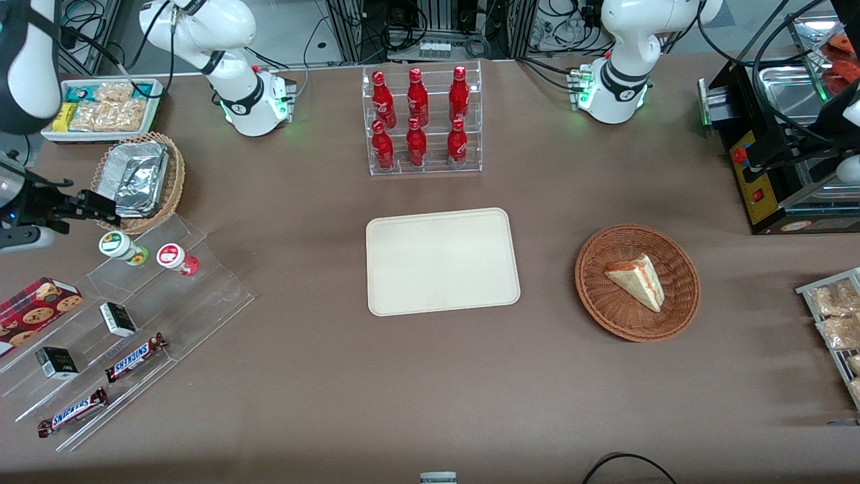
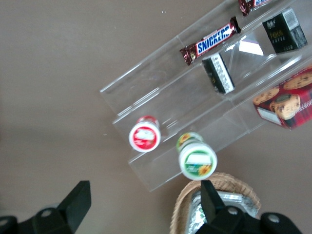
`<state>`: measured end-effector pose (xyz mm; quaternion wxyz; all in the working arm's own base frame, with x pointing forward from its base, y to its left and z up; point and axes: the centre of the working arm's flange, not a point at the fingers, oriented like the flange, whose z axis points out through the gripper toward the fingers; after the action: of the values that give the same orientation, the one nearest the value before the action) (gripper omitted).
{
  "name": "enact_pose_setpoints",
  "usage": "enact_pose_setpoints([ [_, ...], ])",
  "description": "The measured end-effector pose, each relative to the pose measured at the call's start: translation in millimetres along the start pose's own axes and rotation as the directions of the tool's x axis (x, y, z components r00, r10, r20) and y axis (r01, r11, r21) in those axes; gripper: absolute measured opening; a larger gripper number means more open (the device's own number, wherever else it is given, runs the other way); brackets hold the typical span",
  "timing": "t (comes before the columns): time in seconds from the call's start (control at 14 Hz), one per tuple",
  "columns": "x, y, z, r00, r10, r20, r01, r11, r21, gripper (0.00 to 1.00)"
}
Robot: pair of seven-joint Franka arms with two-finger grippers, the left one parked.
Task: Place green gum on tray
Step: 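Move the right gripper down toward the green-lidded gum tub on the stand, then close the right gripper around the green-lidded gum tub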
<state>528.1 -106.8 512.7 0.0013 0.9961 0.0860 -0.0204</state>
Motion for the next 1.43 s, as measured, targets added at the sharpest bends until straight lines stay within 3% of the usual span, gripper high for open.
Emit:
enact_pose_setpoints([
  [0.5, -32.9, 49.6, 92.8, 0.957, -0.275, -0.096, 0.274, 0.961, -0.027, 1.00],
  [1.07, -42.6, 52.7, 117.5, 0.930, -0.350, -0.111, 0.346, 0.937, -0.056, 1.00],
  [1.43, -46.8, 49.8, 128.4, 0.932, -0.347, -0.108, 0.344, 0.938, -0.040, 1.00],
])
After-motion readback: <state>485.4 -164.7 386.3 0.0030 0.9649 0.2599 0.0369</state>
